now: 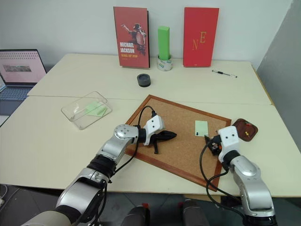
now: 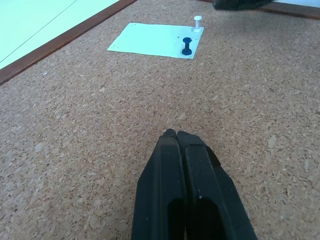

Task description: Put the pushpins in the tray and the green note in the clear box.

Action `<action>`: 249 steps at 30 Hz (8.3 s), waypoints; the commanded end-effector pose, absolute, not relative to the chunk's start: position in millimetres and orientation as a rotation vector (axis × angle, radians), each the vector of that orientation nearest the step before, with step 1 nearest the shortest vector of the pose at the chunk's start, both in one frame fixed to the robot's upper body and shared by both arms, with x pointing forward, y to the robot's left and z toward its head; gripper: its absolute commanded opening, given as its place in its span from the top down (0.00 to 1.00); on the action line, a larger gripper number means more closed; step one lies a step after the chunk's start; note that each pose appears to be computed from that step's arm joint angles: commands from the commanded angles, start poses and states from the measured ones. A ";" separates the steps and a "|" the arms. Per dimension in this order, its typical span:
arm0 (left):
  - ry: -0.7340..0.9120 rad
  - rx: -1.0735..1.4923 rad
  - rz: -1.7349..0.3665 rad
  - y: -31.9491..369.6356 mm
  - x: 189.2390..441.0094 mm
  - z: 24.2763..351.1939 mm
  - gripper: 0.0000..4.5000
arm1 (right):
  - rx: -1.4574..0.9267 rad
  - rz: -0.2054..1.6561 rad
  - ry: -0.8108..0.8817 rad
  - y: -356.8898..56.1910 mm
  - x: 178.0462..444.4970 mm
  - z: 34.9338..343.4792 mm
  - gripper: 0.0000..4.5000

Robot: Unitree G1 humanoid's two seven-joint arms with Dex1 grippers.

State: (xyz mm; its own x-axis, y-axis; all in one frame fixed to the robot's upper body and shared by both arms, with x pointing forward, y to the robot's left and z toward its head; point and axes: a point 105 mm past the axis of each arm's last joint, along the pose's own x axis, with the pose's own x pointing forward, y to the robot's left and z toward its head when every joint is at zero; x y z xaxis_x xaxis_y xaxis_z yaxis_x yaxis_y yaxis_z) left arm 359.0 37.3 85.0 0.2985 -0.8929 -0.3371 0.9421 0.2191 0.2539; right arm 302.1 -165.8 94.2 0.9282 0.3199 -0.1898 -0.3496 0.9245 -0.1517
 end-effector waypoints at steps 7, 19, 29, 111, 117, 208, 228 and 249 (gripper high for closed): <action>0.158 0.466 -1.289 35.8 356.9 78.1 1.00 | -0.217 0.302 0.111 -167.5 319.1 103.3 0.40; 0.160 0.463 -1.292 35.1 355.6 77.1 1.00 | -0.215 0.289 0.135 -173.2 321.9 96.9 0.84; 0.161 0.466 -1.290 35.3 355.4 76.5 1.00 | -0.198 0.281 0.063 -174.9 321.7 115.2 0.98; 0.163 0.473 -1.312 29.3 354.8 73.5 1.00 | -0.169 0.403 0.076 -151.9 299.8 115.6 0.45; 0.161 0.472 -1.310 29.0 355.1 74.0 1.00 | -0.177 0.402 0.085 -145.0 315.0 108.8 0.45; -0.192 0.414 -1.347 -0.1 390.8 183.4 0.92 | -0.081 0.628 -0.083 -86.9 314.4 225.2 1.00; -0.188 0.529 -1.266 14.2 396.9 166.4 0.99 | -0.032 0.509 -0.156 -110.4 312.2 246.2 1.00; -0.250 0.525 -1.209 20.0 394.0 179.5 0.99 | -0.706 0.050 0.222 -264.1 326.5 136.4 1.00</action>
